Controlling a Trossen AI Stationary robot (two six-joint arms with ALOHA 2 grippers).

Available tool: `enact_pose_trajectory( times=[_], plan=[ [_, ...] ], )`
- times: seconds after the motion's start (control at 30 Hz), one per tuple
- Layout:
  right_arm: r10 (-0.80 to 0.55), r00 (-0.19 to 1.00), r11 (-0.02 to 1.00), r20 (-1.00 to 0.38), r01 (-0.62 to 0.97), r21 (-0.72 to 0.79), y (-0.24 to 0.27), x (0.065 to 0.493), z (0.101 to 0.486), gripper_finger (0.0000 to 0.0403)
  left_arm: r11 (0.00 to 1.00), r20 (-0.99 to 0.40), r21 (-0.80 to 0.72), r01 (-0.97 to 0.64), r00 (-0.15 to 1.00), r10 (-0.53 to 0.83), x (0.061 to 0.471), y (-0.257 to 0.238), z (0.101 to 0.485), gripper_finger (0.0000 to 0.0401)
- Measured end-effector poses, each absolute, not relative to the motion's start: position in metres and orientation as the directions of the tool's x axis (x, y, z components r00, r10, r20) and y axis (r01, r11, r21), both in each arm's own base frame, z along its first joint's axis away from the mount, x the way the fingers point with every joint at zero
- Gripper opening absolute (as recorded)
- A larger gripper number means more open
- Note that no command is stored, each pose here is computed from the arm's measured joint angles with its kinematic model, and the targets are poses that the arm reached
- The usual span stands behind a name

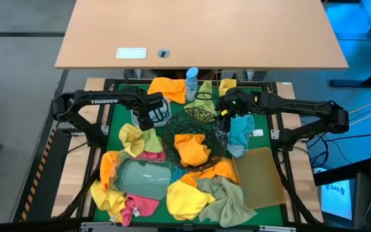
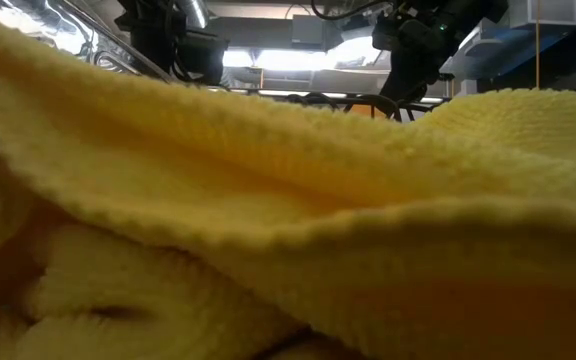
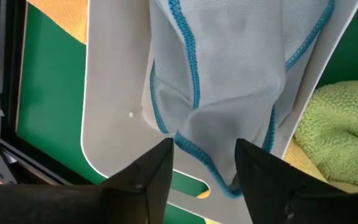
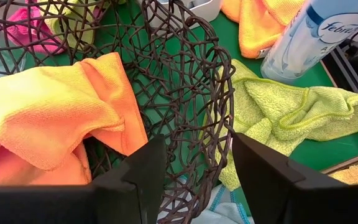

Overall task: Sort microfiber towel by color & place in baskets
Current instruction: Put the light blue microfiber towel into the white bin, then put the orange microfiber towel into the circle wire basket

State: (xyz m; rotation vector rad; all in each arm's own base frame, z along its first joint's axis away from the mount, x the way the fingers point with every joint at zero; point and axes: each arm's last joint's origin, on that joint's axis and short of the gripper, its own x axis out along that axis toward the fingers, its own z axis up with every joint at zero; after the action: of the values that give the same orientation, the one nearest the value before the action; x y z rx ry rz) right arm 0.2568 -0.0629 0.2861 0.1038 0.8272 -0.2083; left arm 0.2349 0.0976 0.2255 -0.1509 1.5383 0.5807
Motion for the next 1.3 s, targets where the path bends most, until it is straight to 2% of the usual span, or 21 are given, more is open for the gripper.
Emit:
enact_pose_trajectory(
  times=[0.3, 0.5, 0.73, 1.0, 1.2, 1.3],
  plan=[
    [-0.143, 0.658, 0.975, -0.739, 0.224, 0.010, -0.063, 0.257, 0.286, 0.0183, 0.868, -0.971, 0.238, -0.435, -0.096, 0.218, 0.232, 0.096, 0.228, 0.0168],
    [-0.143, 0.658, 0.975, -0.739, 0.224, 0.010, -0.063, 0.257, 0.286, 0.0183, 0.866, -0.970, 0.234, -0.441, -0.050, 0.236, 0.229, 0.094, 0.236, 0.0168],
    [-0.143, 0.658, 0.975, -0.739, 0.224, 0.010, -0.063, 0.257, 0.286, 0.0183, 0.840, -0.942, 0.206, -0.502, 0.132, 0.310, 0.226, 0.098, 0.258, 0.0168],
    [-0.143, 0.659, 0.975, -0.739, 0.224, 0.010, -0.063, 0.257, 0.286, 0.0183, 0.782, -0.825, 0.167, -0.600, 0.349, 0.444, 0.237, 0.119, 0.275, 0.0168],
    [-0.143, 0.659, 0.975, -0.739, 0.224, 0.010, -0.063, 0.257, 0.286, 0.0183, 0.709, -0.730, 0.143, -0.690, 0.410, 0.547, 0.244, 0.145, 0.279, 0.0168],
    [-0.143, 0.659, 0.975, -0.739, 0.224, 0.010, -0.063, 0.257, 0.286, 0.0183, 0.659, -0.717, 0.104, -0.745, 0.403, 0.569, 0.243, 0.161, 0.276, 0.0168]
  ],
)
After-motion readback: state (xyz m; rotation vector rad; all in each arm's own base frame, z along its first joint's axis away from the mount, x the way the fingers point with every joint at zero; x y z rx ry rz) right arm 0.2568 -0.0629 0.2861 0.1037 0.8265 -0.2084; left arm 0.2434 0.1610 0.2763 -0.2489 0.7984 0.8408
